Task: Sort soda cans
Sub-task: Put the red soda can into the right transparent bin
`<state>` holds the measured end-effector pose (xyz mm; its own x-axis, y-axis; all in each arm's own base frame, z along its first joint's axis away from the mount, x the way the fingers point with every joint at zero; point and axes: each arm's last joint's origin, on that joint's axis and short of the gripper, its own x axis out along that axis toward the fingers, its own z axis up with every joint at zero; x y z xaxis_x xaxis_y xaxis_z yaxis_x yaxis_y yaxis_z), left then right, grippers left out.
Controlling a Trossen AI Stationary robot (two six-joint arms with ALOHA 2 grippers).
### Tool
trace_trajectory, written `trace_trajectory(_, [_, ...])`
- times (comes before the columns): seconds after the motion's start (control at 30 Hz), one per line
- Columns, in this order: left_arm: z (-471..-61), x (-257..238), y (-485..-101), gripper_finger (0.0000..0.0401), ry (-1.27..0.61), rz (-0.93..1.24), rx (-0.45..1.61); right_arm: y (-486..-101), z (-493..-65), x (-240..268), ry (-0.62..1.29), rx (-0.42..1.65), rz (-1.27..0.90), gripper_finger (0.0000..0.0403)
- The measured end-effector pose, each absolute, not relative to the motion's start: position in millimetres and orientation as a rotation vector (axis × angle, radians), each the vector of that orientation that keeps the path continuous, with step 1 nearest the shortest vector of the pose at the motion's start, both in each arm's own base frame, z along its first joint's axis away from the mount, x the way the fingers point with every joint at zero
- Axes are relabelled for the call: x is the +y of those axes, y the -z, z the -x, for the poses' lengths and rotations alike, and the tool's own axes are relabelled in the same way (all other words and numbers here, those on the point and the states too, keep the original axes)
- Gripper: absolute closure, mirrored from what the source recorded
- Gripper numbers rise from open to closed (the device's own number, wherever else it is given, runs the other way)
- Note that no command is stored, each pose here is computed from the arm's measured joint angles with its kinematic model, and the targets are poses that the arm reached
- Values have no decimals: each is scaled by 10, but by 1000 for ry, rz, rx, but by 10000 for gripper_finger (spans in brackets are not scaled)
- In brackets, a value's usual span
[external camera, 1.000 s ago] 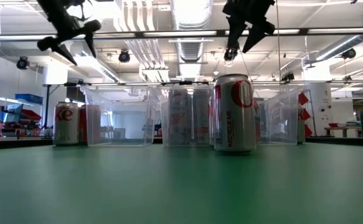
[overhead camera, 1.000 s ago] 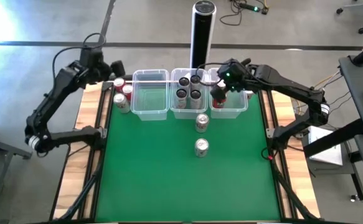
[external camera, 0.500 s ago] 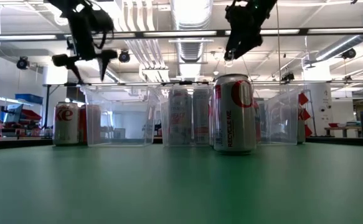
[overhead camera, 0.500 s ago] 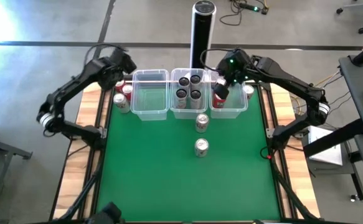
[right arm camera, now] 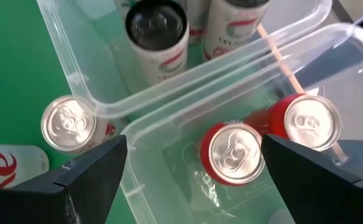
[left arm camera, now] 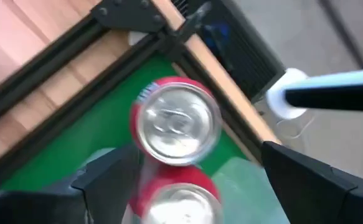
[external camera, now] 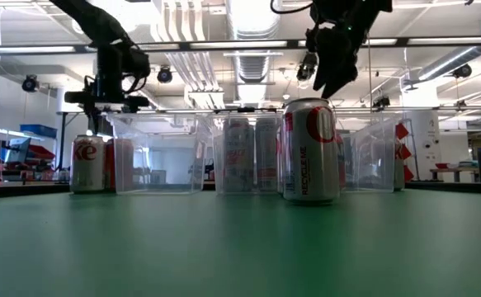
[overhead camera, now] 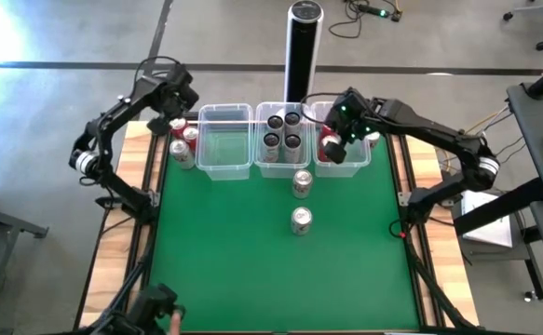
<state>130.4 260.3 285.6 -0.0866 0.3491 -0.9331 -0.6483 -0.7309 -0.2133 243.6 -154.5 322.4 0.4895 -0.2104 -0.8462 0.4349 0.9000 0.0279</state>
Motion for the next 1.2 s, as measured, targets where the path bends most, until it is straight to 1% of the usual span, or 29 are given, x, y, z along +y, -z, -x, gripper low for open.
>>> trace_trajectory(0.1, [-1307, 2622, -2925, 74, -1924, 1511, 259, -3175, -2394, -1518, 397, 984, -254, 37])
trace_trajectory(0.2, [-1285, 2691, -2903, 73, -1955, 1517, 241, -3160, -2369, -1502, 401, 963, -247, 37])
trace_trajectory(0.33, [-1246, 2751, -2766, 73, -2008, 1633, 255, -3183, -2351, -1490, 406, 951, -251, 37])
trace_trajectory(0.5, [-1207, 2891, -2637, 73, -2002, 1680, 318, -3236, -2312, -1465, 413, 931, -253, 37])
trace_trajectory(0.6, [-1197, 2916, -2591, 73, -2041, 1695, 377, -3257, -2292, -1452, 417, 924, -258, 37])
trace_trajectory(0.73, [-1217, 2967, -2560, 73, -2040, 1697, 370, -3272, -2281, -1445, 419, 918, -257, 37])
trace_trajectory(0.9, [-1237, 3012, -2456, 73, -2015, 1747, 412, -3266, -2285, -1449, 421, 920, -257, 37])
trace_trajectory(1.03, [-1249, 3036, -2381, 80, -2001, 1746, 469, -3266, -2285, -1448, 431, 917, -275, 37])
trace_trajectory(1.2, [-1222, 3072, -2370, 91, -1995, 1743, 483, -3263, -2280, -1445, 440, 919, -297, 37])
